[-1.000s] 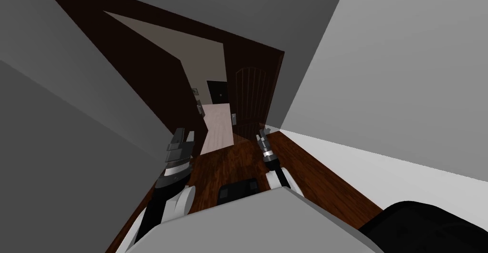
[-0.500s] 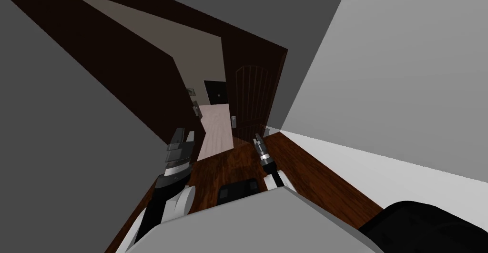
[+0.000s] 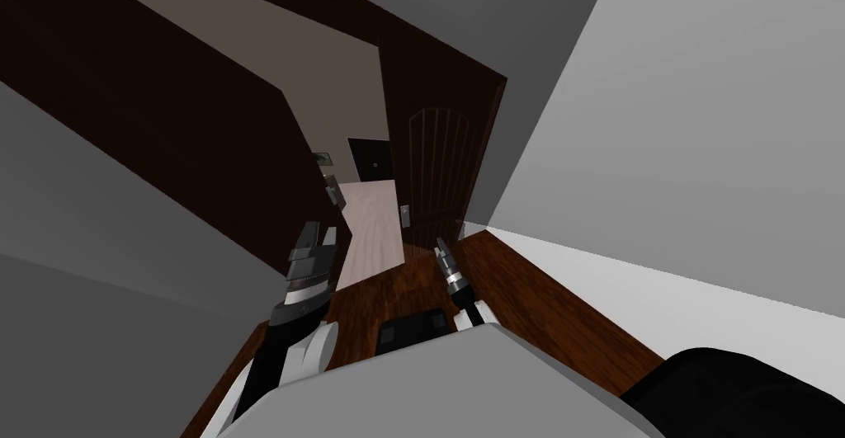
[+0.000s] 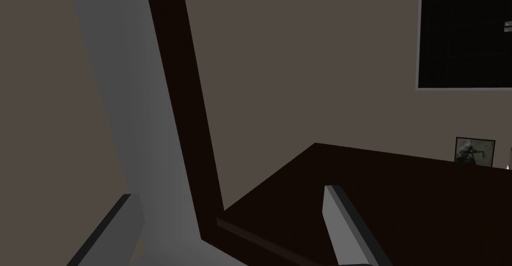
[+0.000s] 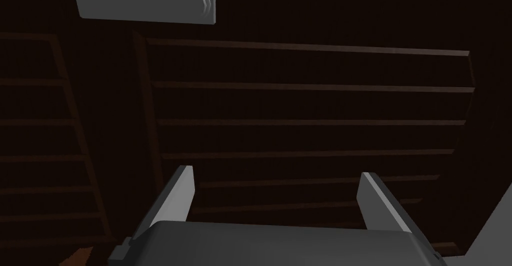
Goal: Push the door open
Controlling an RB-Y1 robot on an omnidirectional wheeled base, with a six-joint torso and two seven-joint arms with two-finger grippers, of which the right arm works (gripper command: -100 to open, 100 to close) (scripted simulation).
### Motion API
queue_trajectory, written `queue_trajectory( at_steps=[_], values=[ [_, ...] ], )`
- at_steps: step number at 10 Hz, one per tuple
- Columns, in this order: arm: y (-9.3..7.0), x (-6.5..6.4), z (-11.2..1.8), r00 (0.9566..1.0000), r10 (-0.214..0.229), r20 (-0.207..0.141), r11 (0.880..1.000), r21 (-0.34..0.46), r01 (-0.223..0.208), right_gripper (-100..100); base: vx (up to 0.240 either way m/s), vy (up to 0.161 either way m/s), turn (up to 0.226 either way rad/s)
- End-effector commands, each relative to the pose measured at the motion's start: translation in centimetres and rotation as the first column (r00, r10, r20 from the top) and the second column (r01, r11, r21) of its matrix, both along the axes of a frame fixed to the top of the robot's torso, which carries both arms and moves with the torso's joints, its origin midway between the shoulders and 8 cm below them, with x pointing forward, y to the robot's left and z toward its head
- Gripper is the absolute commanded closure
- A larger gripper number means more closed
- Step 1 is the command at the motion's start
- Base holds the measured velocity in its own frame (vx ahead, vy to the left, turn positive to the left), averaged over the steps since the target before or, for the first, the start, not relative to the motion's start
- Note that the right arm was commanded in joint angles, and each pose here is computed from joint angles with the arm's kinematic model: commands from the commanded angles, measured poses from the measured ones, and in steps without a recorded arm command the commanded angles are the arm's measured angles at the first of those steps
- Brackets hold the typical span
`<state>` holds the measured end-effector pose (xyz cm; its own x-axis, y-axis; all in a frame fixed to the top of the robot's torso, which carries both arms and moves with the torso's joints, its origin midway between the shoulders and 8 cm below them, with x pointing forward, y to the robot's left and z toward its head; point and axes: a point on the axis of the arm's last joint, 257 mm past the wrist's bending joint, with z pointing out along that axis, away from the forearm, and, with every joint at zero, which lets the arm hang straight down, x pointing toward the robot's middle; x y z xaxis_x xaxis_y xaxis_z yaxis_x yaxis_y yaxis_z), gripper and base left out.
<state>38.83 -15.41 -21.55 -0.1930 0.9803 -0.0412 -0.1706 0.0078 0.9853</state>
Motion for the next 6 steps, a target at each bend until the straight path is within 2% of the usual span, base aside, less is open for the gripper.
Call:
queue_trajectory(
  at_steps=[1, 6],
  values=[
    [0.8, -0.1, -1.3, 0.9995, 0.014, -0.027, 1.000, -0.003, -0.014, -100, 0.186, 0.031, -0.053],
    [3.3, -1.0, -4.5, 0.9941, 0.055, -0.094, 0.998, -0.007, -0.056, -100, 0.186, 0.070, -0.051]
  ],
)
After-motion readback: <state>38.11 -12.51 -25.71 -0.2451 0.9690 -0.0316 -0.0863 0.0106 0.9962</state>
